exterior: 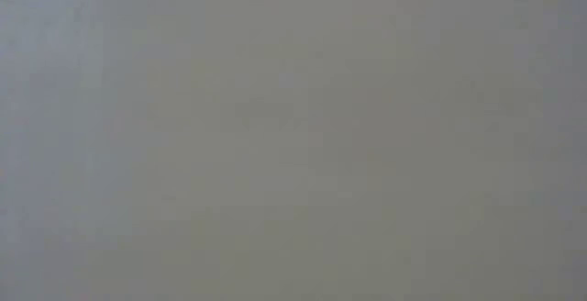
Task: Pick and place Granola Bars by type
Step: Put the red granola bar into the gray bin
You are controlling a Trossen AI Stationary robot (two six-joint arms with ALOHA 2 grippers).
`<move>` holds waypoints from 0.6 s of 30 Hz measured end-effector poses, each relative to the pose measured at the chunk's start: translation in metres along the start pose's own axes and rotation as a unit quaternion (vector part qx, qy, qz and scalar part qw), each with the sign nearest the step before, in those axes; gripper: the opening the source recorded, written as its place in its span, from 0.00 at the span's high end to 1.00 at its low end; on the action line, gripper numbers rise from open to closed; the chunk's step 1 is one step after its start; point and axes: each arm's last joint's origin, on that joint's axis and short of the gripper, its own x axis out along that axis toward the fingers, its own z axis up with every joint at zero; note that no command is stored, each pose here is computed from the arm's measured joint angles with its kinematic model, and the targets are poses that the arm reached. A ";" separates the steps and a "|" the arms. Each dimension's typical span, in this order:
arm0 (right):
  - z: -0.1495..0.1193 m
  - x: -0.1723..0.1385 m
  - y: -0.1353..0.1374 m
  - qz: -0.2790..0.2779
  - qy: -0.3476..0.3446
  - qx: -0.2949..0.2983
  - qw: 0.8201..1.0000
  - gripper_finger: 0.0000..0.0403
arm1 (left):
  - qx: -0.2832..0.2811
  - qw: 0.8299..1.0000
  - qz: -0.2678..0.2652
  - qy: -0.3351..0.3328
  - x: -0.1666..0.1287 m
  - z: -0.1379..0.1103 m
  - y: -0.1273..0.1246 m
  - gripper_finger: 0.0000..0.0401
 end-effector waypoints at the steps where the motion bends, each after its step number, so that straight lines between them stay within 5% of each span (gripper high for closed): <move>1: 0.007 -0.002 -0.002 0.001 -0.007 -0.002 1.000 0.98 | 0.000 1.000 0.000 0.000 0.000 0.000 0.000 1.00; 18: 0.070 -0.016 -0.032 -0.004 -0.069 -0.048 0.996 0.98 | -0.015 1.000 0.013 -0.010 -0.001 0.003 0.003 1.00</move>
